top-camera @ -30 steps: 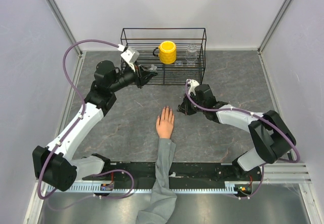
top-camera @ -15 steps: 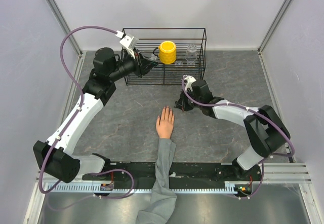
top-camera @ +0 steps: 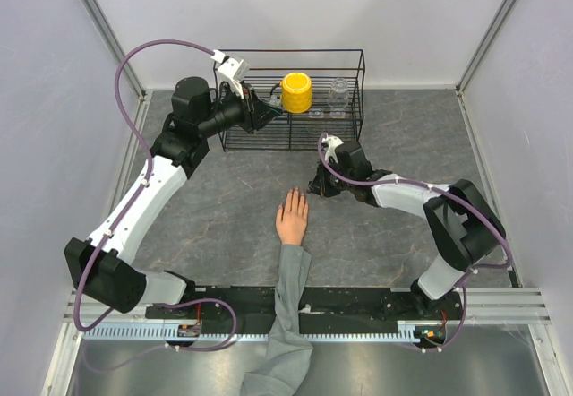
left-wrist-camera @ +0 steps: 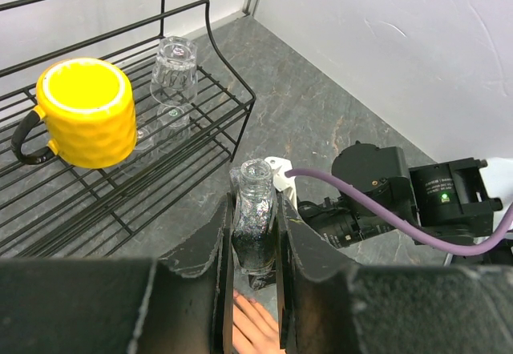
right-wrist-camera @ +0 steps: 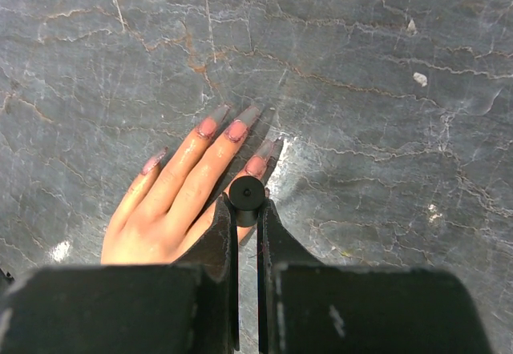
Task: Paint the nails
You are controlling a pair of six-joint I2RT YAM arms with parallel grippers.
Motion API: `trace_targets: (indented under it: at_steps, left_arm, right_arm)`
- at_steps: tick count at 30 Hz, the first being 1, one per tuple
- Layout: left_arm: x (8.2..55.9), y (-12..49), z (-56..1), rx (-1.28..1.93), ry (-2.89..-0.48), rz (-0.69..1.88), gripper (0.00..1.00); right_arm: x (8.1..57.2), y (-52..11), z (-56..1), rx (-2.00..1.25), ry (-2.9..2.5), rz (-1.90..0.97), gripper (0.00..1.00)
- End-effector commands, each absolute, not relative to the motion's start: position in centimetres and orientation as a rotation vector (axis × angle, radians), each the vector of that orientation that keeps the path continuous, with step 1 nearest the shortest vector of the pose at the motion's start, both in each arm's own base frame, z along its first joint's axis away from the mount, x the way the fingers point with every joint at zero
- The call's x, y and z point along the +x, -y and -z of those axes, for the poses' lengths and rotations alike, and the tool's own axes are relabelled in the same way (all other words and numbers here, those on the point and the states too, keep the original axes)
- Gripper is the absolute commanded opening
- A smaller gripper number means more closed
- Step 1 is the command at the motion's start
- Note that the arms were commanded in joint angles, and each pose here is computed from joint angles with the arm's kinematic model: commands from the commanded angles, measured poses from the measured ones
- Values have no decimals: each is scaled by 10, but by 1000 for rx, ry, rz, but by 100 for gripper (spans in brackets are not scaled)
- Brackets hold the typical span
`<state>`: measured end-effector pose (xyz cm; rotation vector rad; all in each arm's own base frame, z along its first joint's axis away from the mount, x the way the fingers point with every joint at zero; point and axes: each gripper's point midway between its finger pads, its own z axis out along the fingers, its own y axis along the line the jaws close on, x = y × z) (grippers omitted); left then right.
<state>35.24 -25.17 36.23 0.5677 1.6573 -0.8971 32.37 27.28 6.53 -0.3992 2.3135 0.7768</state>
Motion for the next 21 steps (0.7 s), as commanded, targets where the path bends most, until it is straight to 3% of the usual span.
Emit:
trace_targets:
  at_steps: [1, 21]
  left_arm:
    - [349, 255, -388, 580, -1598, 922, 2]
    - [349, 256, -388, 589, -1598, 926, 2]
  right_arm:
    - [334, -284, -76, -421, -2275, -813, 0]
    - [335, -284, -64, -417, -2312, -796, 0]
